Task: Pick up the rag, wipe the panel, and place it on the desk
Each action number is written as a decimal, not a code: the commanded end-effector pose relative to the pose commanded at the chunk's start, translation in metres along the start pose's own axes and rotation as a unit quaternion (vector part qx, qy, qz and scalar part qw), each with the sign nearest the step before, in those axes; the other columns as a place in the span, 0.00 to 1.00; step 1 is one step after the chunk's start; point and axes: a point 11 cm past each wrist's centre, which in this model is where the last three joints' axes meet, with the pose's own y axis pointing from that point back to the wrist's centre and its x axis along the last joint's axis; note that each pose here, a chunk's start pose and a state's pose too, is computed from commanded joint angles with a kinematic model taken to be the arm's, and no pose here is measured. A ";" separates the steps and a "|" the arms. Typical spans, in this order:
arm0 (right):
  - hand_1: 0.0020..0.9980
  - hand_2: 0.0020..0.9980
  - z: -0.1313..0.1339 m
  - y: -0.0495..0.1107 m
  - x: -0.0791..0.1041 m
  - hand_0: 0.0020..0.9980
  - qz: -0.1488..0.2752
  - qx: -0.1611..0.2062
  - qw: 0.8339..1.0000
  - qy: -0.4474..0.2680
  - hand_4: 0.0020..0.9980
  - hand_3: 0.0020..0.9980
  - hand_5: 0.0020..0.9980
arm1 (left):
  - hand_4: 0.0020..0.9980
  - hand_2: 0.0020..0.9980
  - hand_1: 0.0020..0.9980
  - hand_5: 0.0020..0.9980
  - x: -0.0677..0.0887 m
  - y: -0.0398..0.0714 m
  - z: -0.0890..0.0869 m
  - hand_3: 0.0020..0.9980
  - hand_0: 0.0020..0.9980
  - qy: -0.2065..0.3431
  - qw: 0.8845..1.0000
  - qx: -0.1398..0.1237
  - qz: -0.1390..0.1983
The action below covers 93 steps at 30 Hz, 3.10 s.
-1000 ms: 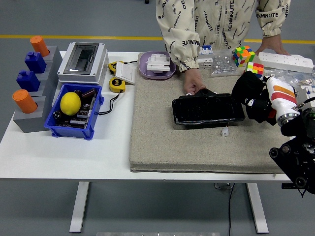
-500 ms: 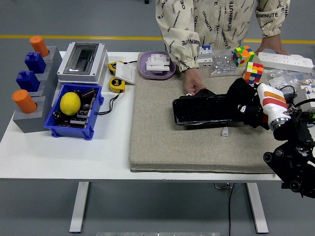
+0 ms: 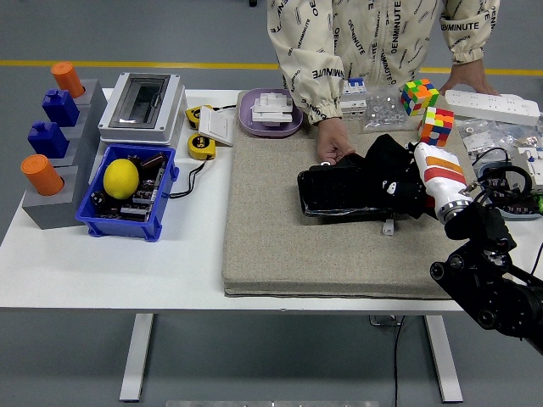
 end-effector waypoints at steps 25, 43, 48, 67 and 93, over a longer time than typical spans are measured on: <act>0.45 0.51 -0.135 0.015 -0.046 0.36 -0.065 0.158 0.985 0.000 0.87 0.53 0.24 | 0.68 0.70 0.66 0.45 0.002 0.000 0.007 0.58 0.65 -0.008 1.000 -0.006 0.001; 0.45 0.51 -0.108 0.012 -0.046 0.36 -0.067 0.136 0.988 0.021 0.87 0.53 0.24 | 0.68 0.70 0.66 0.45 0.002 0.000 0.003 0.58 0.65 -0.006 1.000 -0.003 0.002; 0.45 0.51 -0.081 0.010 -0.043 0.36 -0.064 0.108 0.992 0.030 0.87 0.53 0.23 | 0.68 0.70 0.66 0.45 0.001 0.000 0.004 0.58 0.65 -0.004 1.000 -0.004 0.001; 0.45 0.51 0.021 0.009 -0.004 0.37 -0.034 0.017 0.996 0.080 0.87 0.53 0.24 | 0.68 0.70 0.66 0.45 0.000 0.000 0.001 0.58 0.65 0.005 1.000 -0.001 0.000; 0.46 0.51 0.081 0.010 0.041 0.36 -0.002 -0.037 0.992 0.123 0.87 0.53 0.23 | 0.68 0.70 0.66 0.45 -0.002 0.000 0.003 0.58 0.65 0.006 1.000 -0.003 -0.002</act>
